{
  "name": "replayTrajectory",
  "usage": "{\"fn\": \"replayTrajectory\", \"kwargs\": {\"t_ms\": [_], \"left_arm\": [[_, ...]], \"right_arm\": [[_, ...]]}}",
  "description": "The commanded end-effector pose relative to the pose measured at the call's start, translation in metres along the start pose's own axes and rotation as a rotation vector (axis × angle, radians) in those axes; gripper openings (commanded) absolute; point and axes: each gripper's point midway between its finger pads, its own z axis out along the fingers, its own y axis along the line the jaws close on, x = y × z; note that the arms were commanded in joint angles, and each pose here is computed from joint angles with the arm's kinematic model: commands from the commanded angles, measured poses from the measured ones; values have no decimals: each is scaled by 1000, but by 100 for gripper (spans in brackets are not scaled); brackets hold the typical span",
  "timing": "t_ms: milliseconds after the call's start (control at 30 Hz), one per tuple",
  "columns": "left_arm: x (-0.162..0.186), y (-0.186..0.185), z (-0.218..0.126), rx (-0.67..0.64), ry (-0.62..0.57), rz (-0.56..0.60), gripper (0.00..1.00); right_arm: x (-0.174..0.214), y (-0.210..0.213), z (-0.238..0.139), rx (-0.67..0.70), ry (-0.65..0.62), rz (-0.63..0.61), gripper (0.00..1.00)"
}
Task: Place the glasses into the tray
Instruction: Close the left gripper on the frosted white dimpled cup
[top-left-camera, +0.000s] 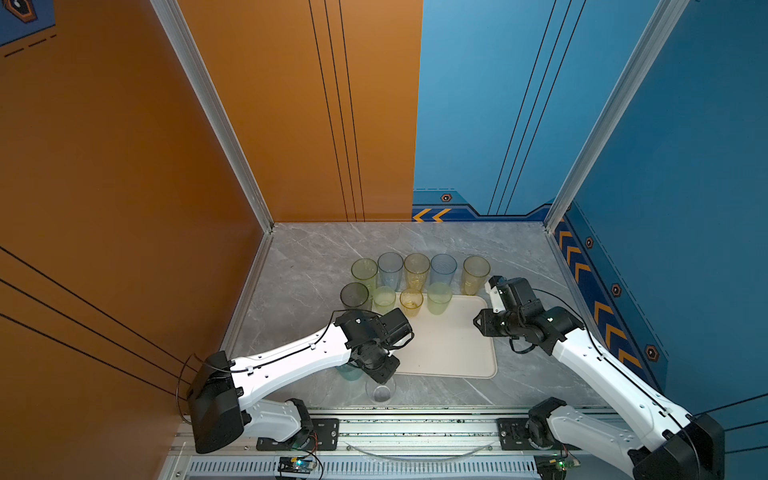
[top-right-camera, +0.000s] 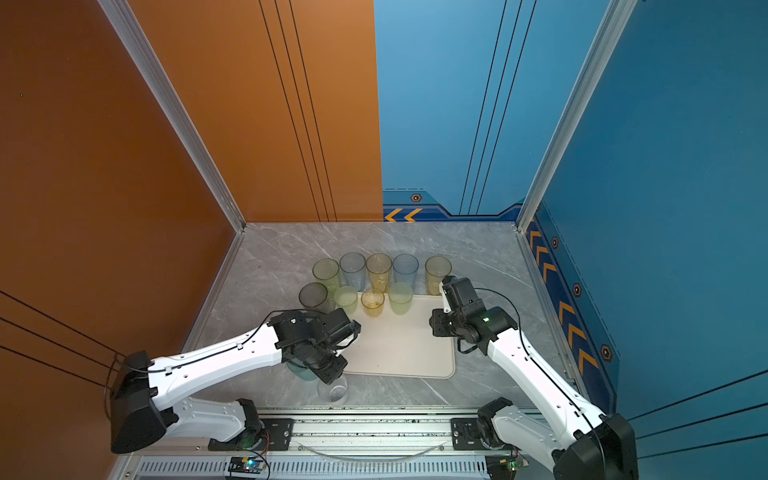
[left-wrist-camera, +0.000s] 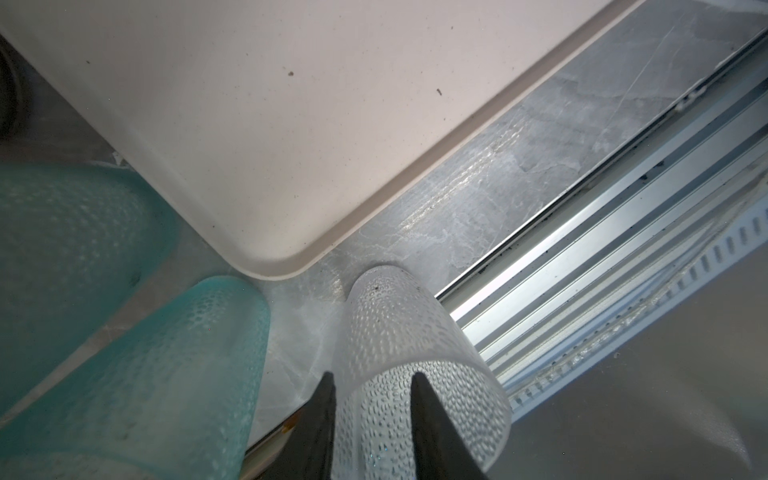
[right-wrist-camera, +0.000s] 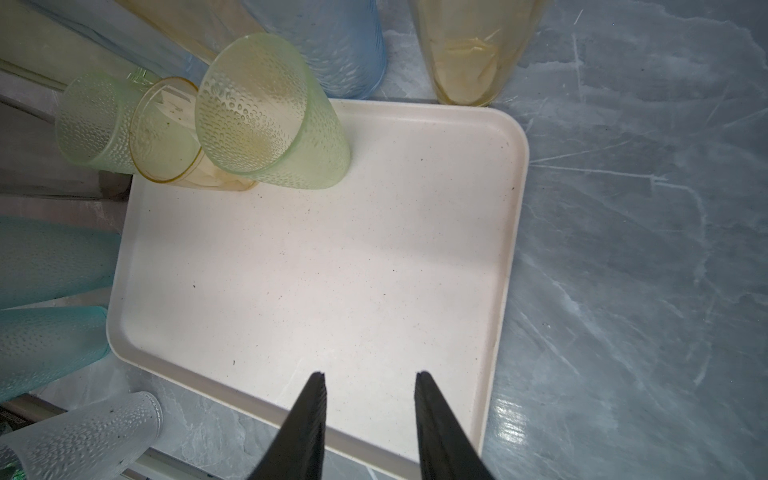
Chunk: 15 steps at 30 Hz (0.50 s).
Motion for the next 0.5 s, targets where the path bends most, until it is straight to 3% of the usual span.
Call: {"fn": "replayTrajectory", "kwargs": {"t_ms": [0, 467], "left_arm": [[4, -4, -1, 8, 34, 1, 32], [7, -7, 5, 19, 78, 6, 24]], "right_arm": [[1, -1, -1, -5, -8, 1, 35], [4, -5, -1, 0, -6, 8, 35]]}}
